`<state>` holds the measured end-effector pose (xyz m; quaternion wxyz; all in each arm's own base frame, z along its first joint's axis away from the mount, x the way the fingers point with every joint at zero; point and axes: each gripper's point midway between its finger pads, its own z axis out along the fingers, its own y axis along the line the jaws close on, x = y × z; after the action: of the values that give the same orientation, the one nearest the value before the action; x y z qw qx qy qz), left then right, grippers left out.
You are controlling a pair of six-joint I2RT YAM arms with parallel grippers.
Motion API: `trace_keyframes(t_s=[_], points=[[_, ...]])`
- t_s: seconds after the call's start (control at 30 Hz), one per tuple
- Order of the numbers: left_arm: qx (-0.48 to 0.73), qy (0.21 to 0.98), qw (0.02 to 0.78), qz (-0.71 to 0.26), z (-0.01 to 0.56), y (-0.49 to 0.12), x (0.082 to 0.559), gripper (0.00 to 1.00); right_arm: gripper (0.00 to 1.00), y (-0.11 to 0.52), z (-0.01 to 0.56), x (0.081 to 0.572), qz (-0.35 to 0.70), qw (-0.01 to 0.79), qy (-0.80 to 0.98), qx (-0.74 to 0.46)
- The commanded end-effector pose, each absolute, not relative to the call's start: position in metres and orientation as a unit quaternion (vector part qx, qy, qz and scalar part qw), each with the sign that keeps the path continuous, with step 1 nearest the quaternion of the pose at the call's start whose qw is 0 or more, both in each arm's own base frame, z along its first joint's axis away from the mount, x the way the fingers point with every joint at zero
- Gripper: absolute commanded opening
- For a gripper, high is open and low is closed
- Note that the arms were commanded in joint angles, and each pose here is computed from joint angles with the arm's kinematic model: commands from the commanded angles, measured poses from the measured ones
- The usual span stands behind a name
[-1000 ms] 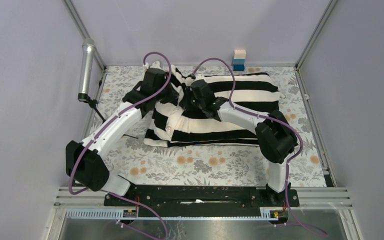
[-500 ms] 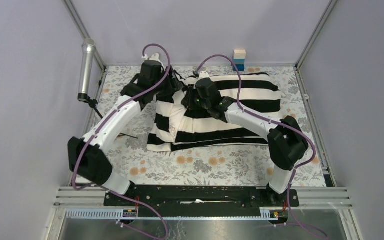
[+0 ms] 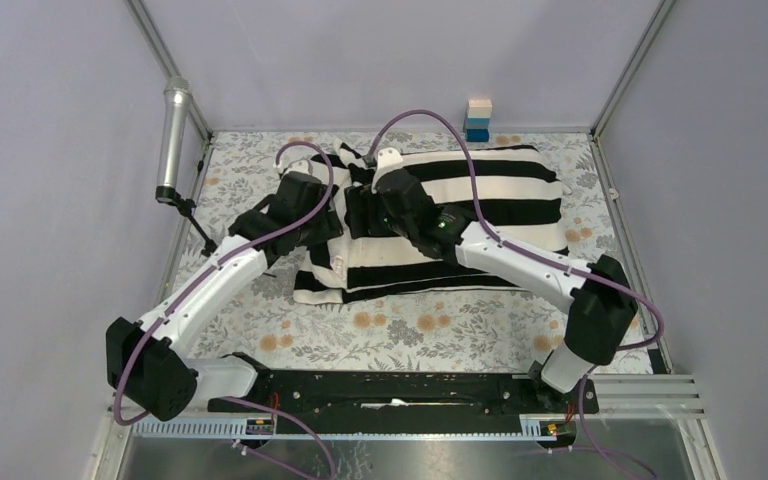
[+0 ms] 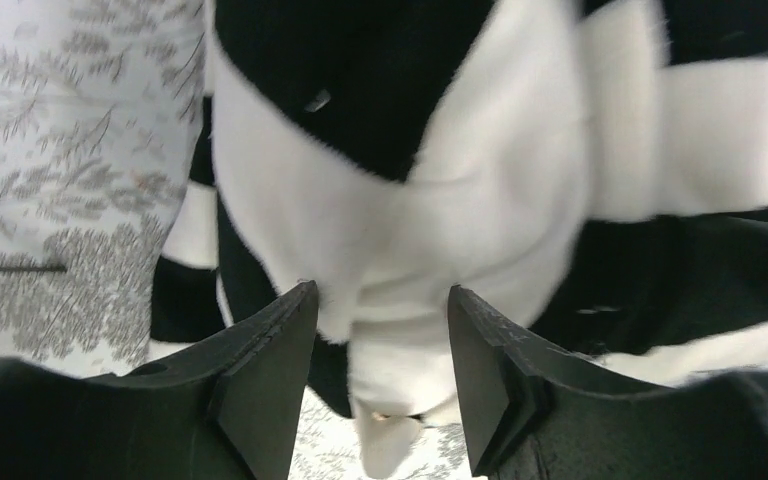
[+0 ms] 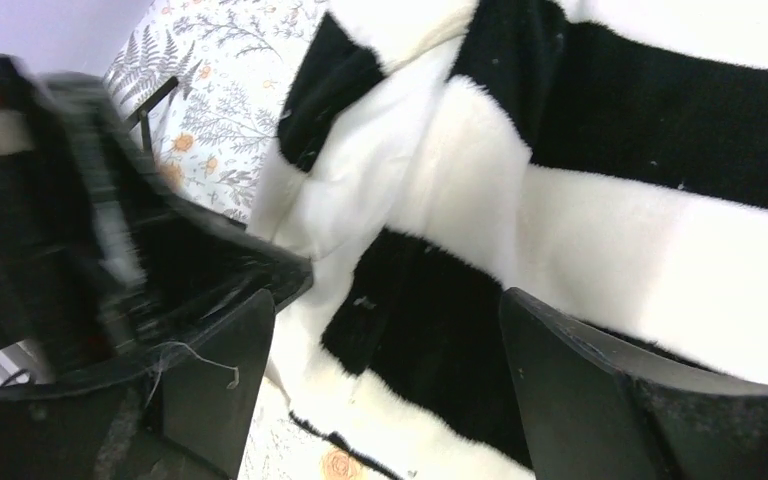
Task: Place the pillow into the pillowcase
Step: Stuff the pillow into the pillowcase.
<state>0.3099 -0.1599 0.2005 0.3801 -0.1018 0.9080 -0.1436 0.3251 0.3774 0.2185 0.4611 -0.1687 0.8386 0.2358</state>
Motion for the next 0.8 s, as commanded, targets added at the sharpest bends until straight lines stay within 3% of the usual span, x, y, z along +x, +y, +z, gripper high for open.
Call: trace_keyframes(t_s=[0.0, 0.27, 0.37, 0.53, 0.6, 0.7, 0.77], points=[[-0.137, 0.902, 0.388, -0.128, 0.186, -0.150, 0.314, 0.56, 0.91, 0.371, 0.228, 0.304, 0.199, 0.486, 0.826, -0.206], [-0.170, 0.891, 0.415, -0.074, 0.176, -0.124, 0.315, 0.52, 0.99, 0.394, 0.170, 0.285, 0.216, 0.455, 0.836, -0.220], [-0.175, 0.896, 0.403, -0.070, 0.161, -0.122, 0.315, 0.43, 1.00, 0.404, 0.139, 0.296, 0.189, 0.440, 0.849, -0.221], [-0.168, 0.901, 0.392, -0.075, 0.155, -0.122, 0.314, 0.01, 0.99, 0.404, 0.096, 0.307, 0.141, 0.418, 0.873, -0.207], [-0.155, 0.901, 0.395, -0.093, 0.170, -0.126, 0.310, 0.00, 0.87, 0.397, 0.075, 0.312, 0.115, 0.404, 0.886, -0.198], [-0.135, 0.896, 0.398, -0.140, 0.203, -0.136, 0.298, 0.00, 0.24, 0.383, 0.058, 0.324, 0.100, 0.377, 0.906, -0.164], [-0.120, 0.893, 0.399, -0.170, 0.224, -0.141, 0.285, 0.00, 0.02, 0.371, 0.053, 0.337, 0.118, 0.356, 0.918, -0.131]])
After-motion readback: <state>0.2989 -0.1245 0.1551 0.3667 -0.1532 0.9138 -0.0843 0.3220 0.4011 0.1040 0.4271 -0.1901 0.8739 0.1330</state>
